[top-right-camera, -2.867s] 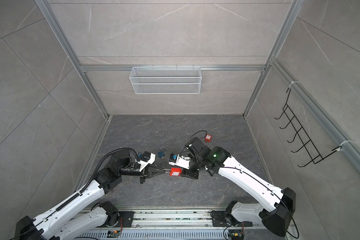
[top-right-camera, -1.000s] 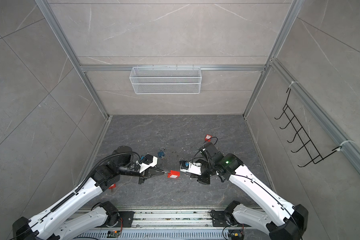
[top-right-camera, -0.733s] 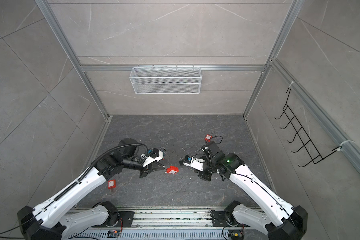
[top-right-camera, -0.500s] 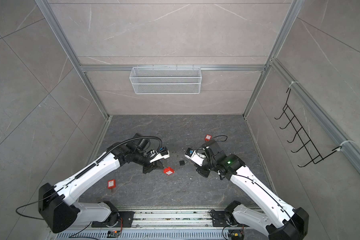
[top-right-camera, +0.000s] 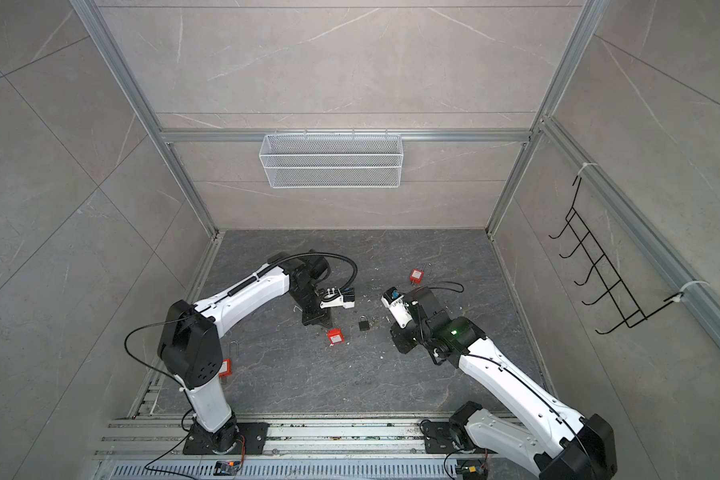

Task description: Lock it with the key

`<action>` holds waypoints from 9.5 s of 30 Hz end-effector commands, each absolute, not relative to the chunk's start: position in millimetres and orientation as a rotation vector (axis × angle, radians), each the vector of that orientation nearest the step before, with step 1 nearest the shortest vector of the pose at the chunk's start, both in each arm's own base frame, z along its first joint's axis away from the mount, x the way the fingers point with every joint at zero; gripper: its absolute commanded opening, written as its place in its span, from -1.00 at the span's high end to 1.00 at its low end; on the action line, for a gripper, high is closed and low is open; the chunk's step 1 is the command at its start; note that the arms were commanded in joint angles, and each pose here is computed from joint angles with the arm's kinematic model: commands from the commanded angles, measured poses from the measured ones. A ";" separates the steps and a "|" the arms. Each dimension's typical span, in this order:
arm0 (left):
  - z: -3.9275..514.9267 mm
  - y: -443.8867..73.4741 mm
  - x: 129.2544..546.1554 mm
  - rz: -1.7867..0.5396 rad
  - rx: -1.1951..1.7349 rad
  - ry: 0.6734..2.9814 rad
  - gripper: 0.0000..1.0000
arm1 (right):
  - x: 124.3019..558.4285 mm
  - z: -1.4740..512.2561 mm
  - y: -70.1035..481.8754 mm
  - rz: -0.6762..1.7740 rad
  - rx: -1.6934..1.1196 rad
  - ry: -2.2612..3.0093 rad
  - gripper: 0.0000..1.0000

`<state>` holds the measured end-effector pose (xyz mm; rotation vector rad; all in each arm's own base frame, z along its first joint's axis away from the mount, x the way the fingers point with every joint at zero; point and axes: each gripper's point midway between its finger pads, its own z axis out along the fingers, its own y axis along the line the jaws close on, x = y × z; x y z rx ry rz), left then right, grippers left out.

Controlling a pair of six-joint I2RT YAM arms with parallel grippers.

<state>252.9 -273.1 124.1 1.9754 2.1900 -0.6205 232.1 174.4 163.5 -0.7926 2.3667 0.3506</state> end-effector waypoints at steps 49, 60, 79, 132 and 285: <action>110.6 -299.6 381.8 -0.547 1.656 2.179 0.43 | 236.8 115.8 239.1 0.751 -0.272 2.663 0.96; 194.6 -226.3 377.0 -0.425 0.955 2.178 0.40 | 278.1 90.4 283.9 0.692 -0.186 2.810 0.95; 191.7 -171.8 285.9 -0.481 0.622 2.207 0.21 | 291.5 23.7 303.7 0.589 -0.140 3.024 0.77; 179.3 -251.7 318.8 -0.573 0.826 2.209 0.08 | 508.6 51.7 71.8 0.043 0.745 2.648 -0.52; 263.8 -285.9 130.0 -1.093 1.493 1.321 1.00 | 139.3 258.5 278.3 0.651 -1.951 1.715 0.63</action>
